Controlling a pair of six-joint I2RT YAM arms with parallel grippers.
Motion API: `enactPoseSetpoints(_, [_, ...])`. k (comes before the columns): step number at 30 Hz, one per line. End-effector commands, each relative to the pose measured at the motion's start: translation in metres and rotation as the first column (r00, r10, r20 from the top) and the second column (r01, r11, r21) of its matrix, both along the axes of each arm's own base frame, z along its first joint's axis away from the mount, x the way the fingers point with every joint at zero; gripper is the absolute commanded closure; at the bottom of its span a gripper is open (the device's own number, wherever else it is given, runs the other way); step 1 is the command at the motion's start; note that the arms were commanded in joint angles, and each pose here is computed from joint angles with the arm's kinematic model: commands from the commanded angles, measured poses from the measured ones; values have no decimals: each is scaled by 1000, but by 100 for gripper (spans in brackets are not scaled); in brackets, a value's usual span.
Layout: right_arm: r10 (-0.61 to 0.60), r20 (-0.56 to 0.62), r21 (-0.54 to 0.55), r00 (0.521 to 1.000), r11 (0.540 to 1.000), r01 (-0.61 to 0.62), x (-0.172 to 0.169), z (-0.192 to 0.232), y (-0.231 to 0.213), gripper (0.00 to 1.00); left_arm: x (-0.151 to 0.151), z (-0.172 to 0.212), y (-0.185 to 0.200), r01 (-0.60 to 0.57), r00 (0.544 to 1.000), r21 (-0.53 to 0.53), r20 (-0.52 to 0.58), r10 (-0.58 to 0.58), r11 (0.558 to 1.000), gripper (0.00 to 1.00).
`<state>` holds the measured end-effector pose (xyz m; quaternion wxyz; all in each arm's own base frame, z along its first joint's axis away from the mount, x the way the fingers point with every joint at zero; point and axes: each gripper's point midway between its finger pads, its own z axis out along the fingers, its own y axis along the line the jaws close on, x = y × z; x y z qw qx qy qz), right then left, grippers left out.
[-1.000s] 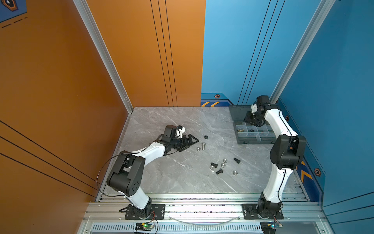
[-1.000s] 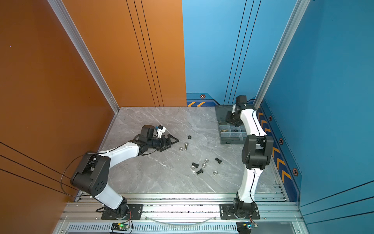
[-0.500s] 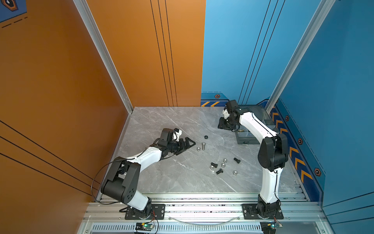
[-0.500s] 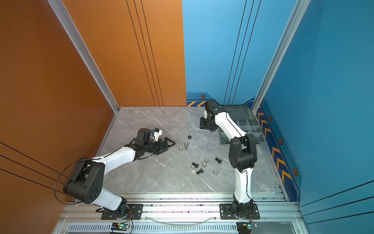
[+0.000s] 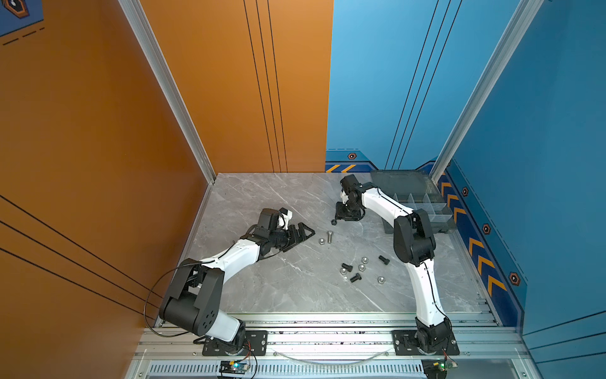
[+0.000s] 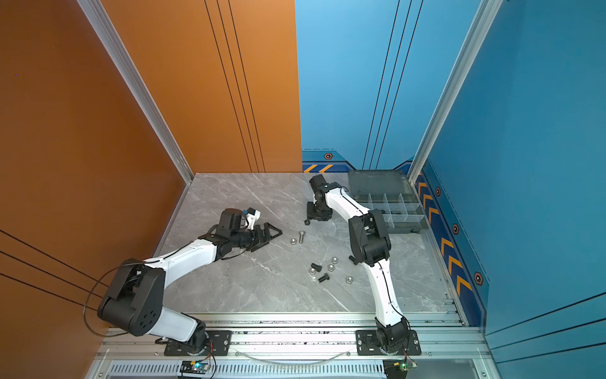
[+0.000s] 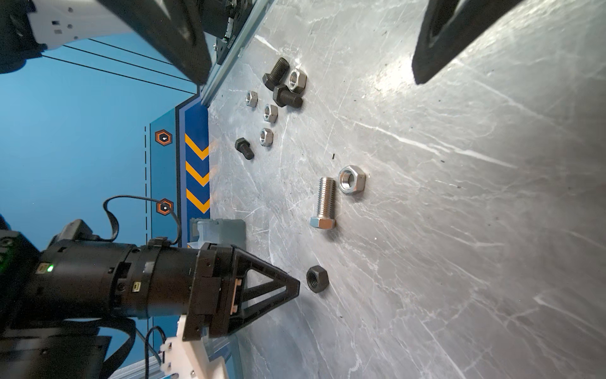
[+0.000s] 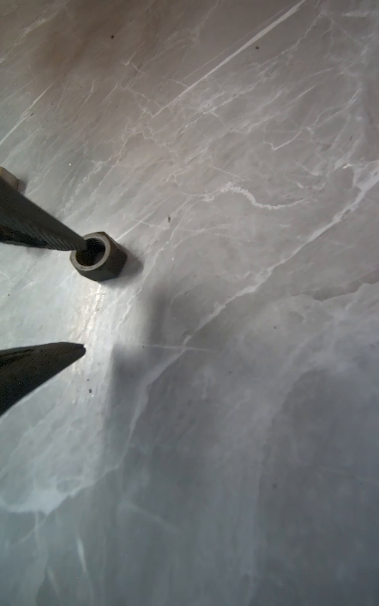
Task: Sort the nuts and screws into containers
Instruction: 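Move the right gripper back over the pile to another black hex nut, then lower the right gripper and close it on the black hex nut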
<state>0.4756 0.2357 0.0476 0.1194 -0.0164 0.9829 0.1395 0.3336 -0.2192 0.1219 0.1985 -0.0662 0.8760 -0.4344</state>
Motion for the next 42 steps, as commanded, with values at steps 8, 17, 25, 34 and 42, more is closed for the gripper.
enactPoseSetpoints(8, [19,25,8,999,1000,-20,8,-3,17,51,-2,-5,8,-11,1000,34,6,11,999,2])
enactPoseSetpoints(17, [44,16,12,999,999,-44,6,-11,27,50,-3,-6,11,-17,1000,34,6,17,999,2])
enactPoseSetpoints(25, [65,5,0,998,998,-65,2,-19,30,50,-3,-8,14,-24,1000,34,3,24,999,2])
enactPoseSetpoints(34, [126,4,-99,992,987,-125,-7,-30,29,51,-1,-9,16,-28,1000,30,-1,28,999,2])
enactPoseSetpoints(42, [169,-15,-203,986,965,-168,-16,-41,22,54,0,-10,18,-32,999,29,-2,33,999,2])
